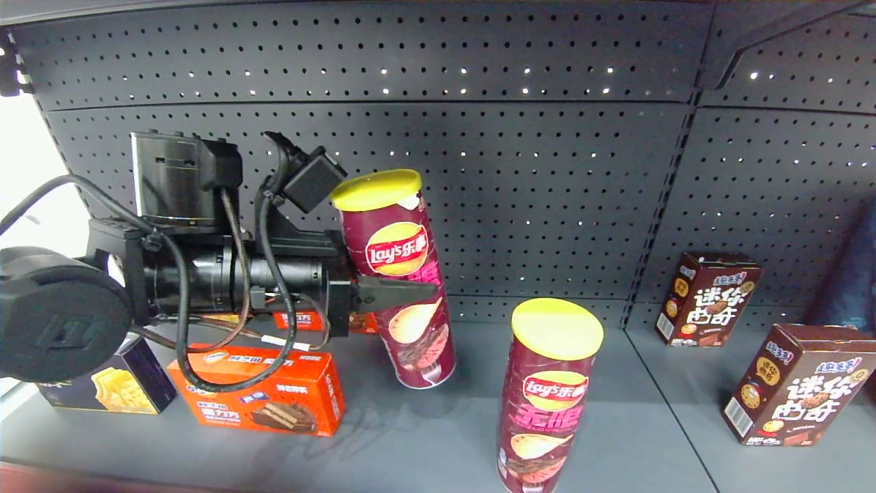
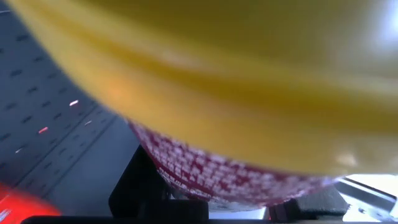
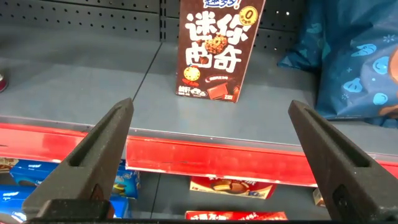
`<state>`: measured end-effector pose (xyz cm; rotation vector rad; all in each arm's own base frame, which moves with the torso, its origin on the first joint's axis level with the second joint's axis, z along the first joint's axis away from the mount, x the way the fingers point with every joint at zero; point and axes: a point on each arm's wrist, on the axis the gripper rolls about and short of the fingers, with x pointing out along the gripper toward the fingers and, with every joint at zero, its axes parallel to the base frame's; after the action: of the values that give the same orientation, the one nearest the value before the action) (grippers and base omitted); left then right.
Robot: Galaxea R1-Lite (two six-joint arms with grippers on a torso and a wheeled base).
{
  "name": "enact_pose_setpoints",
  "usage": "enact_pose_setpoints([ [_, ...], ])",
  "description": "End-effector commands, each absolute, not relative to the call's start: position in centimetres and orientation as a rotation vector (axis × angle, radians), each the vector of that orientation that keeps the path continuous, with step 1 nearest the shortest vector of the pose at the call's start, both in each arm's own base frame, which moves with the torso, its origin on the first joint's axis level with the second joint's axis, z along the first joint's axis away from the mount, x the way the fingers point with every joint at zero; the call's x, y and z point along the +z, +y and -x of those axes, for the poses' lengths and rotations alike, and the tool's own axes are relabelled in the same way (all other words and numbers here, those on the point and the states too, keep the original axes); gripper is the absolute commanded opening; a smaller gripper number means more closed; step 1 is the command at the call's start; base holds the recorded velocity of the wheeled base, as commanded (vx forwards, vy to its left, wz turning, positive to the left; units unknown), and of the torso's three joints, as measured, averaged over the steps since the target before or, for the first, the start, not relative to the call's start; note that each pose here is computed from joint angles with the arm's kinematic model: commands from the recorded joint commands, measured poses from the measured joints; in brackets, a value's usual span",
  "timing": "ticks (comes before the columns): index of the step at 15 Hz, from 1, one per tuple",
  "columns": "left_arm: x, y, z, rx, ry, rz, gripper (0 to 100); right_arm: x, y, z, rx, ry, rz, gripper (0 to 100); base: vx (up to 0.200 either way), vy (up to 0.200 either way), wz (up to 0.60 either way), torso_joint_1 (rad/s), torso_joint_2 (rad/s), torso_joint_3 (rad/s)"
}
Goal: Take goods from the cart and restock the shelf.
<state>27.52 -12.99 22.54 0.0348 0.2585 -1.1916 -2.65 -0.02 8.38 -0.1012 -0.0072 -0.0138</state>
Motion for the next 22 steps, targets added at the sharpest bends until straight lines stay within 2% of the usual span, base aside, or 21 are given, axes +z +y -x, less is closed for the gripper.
enact_pose_setpoints([
  [1, 21.1, -13.3, -29.0, -1.188, 0.303, -0.025, 0, 8.4, 0.0, 2.6, -0.014, -0.005, 0.101, 100, 0.0, 0.0, 0.0, 0.0, 0.0, 0.0],
  [3, 21.2, -13.5, -29.7, -1.184, 0.302, -0.023, 0, 8.4, 0.0, 2.6, -0.014, -0.005, 0.101, 100, 0.0, 0.0, 0.0, 0.0, 0.0, 0.0],
  [5, 20.7, -13.2, -30.6, -1.166, 0.373, -0.011, 0, 8.4, 0.0, 2.6, -0.014, -0.005, 0.101, 100, 0.0, 0.0, 0.0, 0.0, 0.0, 0.0],
  [6, 20.5, -13.3, -31.4, -1.164, 0.373, -0.025, 0, 8.4, 0.0, 2.6, -0.014, -0.005, 0.101, 100, 0.0, 0.0, 0.0, 0.0, 0.0, 0.0],
  [10, 20.7, -14.0, -33.7, -1.17, 0.316, -0.078, 0, 8.4, 0.0, 2.6, -0.014, -0.005, 0.101, 100, 0.0, 0.0, 0.0, 0.0, 0.0, 0.0],
  [14, 19.0, -15.0, -35.0, -1.192, 0.328, -0.108, 0, 8.4, 0.0, 2.6, -0.013, -0.005, 0.104, 100, 0.0, 0.0, 0.0, 0.0, 0.0, 0.0],
  [22, 18.3, -17.1, -38.0, -1.213, 0.295, -0.122, 0, 8.4, 0.0, 2.6, -0.014, -0.005, 0.104, 100, 0.0, 0.0, 0.0, 0.0, 0.0, 0.0],
])
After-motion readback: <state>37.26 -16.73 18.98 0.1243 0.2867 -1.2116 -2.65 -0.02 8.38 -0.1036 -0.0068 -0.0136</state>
